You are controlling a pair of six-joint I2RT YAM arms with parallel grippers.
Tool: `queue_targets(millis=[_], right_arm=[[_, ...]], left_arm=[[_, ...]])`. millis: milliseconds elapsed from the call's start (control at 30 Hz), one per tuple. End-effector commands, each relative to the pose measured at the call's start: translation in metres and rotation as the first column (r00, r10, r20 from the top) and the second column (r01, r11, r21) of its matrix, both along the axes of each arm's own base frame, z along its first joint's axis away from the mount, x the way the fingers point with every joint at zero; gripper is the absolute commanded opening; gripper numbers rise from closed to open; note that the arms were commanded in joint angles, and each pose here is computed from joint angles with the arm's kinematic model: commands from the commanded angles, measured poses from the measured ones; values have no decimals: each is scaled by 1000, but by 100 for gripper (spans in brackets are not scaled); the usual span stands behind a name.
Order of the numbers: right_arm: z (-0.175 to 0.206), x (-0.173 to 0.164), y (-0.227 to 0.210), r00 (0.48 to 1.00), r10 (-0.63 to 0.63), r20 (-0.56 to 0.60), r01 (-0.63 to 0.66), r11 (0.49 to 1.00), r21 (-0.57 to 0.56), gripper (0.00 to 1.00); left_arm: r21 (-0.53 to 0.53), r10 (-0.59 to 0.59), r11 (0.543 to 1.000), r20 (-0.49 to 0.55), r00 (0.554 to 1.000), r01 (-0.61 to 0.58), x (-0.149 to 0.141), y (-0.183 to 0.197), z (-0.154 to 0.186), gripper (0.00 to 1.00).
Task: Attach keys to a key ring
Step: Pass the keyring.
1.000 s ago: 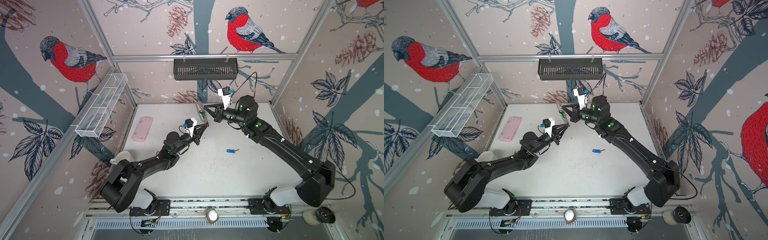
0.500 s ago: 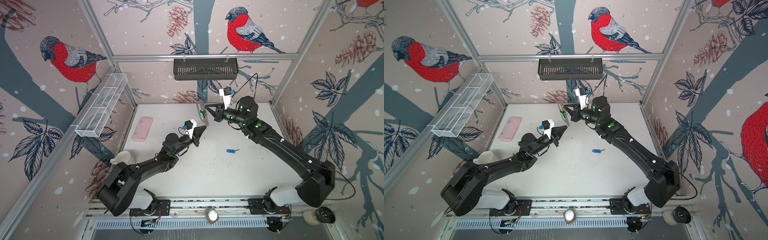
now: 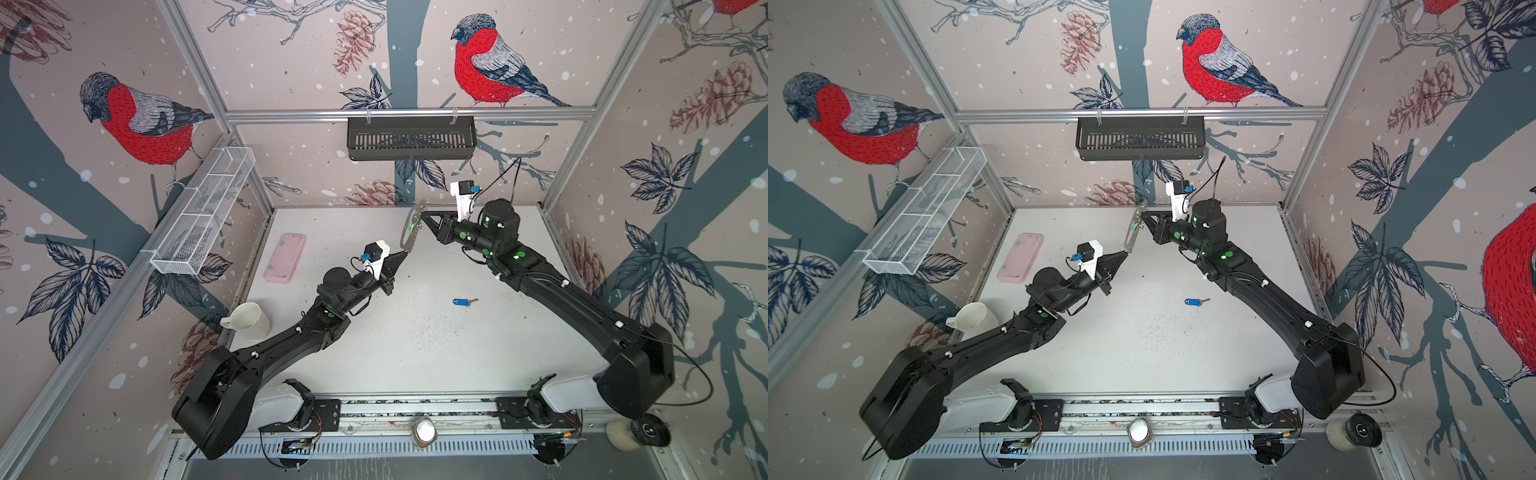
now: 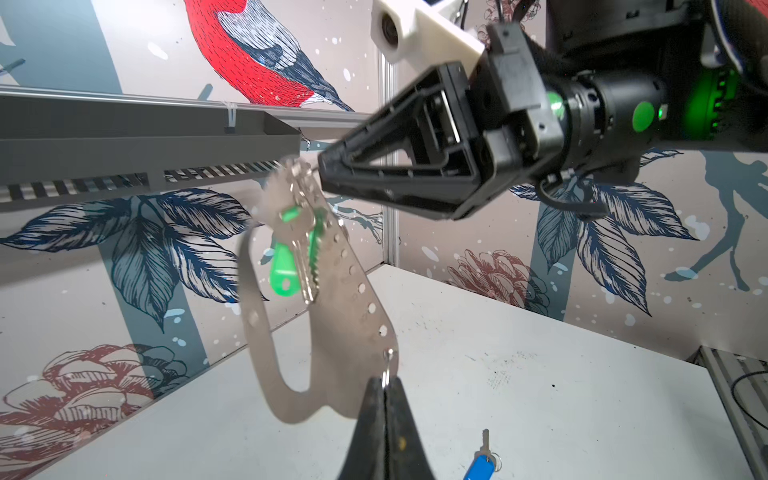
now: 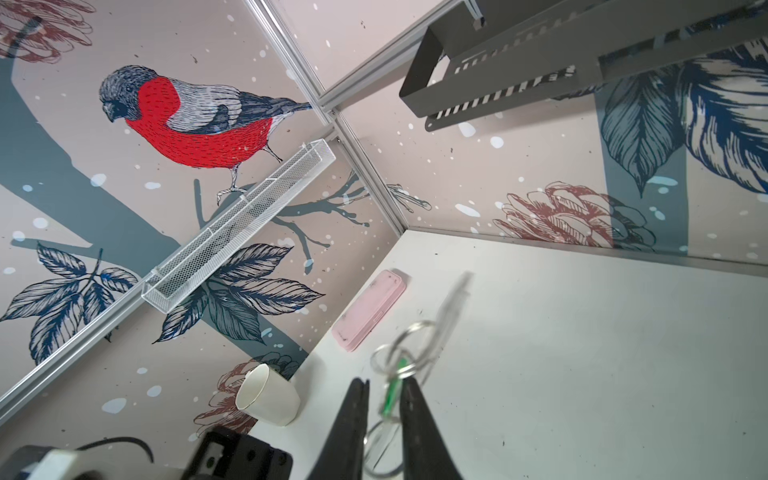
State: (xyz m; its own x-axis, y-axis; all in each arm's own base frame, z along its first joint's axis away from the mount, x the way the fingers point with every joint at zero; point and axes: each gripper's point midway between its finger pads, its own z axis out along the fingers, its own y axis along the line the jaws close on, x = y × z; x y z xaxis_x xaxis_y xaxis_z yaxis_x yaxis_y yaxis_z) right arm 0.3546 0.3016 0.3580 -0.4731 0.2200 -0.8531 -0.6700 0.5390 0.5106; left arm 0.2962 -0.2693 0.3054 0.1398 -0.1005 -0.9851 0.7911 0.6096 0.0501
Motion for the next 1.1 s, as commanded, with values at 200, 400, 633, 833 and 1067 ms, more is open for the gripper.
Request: queue_targets(millis=[200,400,633,833,1067], right_arm=[[-18,-11,-14,1000,-3,4,3,998,-64,41],[-17,-26,-22,995,35,89,-22,990,-141,47],[-19,-26,-38,991,31,128,-5,980,-200,56],[-18,-37,-43,976,69,205,-10,961,-276,62],[-52,-61,-39,930,146,336,28,887,-462,68]], left_arm=[[82,49,995,39,998,-52,9,1,9,0],[178,11,984,30,999,-16,9,-6,7,0],[259,-8,966,15,1000,3,9,-9,5,0],[312,-93,945,-14,996,93,1,-18,5,0],[352,-167,918,-68,984,180,-4,-23,8,0]])
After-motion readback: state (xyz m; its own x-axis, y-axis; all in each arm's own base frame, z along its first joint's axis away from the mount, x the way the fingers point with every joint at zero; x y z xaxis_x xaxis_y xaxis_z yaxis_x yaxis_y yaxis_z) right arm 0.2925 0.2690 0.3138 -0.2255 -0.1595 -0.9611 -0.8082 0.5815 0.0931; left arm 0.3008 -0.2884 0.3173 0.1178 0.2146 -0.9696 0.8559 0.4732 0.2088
